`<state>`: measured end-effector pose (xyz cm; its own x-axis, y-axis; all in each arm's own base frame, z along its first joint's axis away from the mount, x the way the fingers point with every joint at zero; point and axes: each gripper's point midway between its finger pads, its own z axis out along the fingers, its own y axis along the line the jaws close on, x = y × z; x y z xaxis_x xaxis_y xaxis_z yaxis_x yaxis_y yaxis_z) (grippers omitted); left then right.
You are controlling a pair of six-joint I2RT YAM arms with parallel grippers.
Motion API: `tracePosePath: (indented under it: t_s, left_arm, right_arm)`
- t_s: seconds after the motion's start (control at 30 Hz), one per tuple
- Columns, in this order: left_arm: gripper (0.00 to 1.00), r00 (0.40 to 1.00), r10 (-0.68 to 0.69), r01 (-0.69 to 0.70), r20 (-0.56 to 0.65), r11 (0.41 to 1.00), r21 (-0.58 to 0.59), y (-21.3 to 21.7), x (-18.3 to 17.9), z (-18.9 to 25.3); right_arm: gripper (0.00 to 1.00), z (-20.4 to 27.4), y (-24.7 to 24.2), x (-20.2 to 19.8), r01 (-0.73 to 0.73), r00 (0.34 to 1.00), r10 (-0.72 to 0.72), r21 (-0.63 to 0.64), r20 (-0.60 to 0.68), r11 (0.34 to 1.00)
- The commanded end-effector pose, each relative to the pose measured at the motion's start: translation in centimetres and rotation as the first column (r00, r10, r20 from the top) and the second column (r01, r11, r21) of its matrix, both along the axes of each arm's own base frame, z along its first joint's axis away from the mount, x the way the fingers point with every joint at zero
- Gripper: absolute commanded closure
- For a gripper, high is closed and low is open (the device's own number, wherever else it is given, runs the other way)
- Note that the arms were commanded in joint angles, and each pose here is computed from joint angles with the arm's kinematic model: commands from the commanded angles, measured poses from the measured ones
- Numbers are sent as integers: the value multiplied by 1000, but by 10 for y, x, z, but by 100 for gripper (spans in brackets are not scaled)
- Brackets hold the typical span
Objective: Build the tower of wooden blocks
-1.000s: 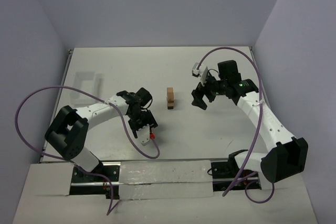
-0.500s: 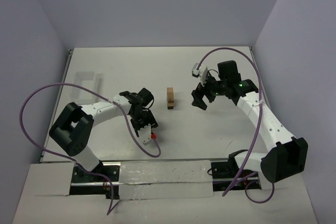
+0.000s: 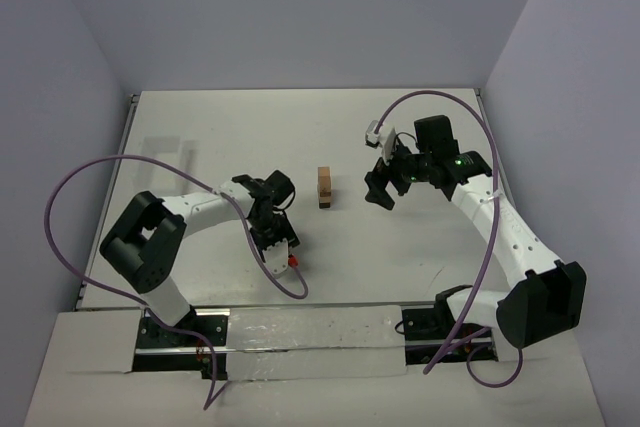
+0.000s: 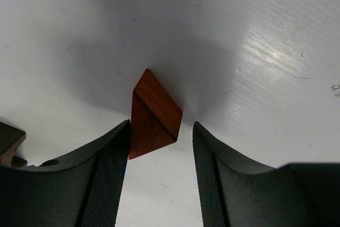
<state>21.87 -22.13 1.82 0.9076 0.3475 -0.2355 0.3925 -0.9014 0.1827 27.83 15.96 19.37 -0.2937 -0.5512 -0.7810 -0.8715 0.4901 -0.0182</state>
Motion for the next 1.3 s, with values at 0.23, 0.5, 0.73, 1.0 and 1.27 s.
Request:
tracePosePath:
  t_s: [0.23, 0.5, 0.73, 1.0, 1.27]
  left_arm:
    - [59, 990, -133, 133, -37, 991, -16, -7, -19, 3]
    - [77, 994, -34, 31, -106, 999, -34, -4, -33, 13]
    - [100, 953, 171, -193, -252, 979, -67, -21, -44, 38]
    - [100, 578, 513, -656, -635, 755, 12, -71, -53, 121]
    - [100, -49, 474, -927, -879, 306, 216, -76, -2, 227]
  right_arm:
    - [0, 4, 2, 7, -11, 999, 11, 17, 32, 1000]
    - [0, 10, 5, 7, -15, 999, 13, 37, 35, 999]
    - [0, 15, 9, 8, -5, 1000, 3, 69, 30, 998]
    - [0, 30, 16, 16, 86, 996, -85, 152, -12, 985]
    - [1, 77, 19, 33, 246, 966, -259, 317, -2, 916]
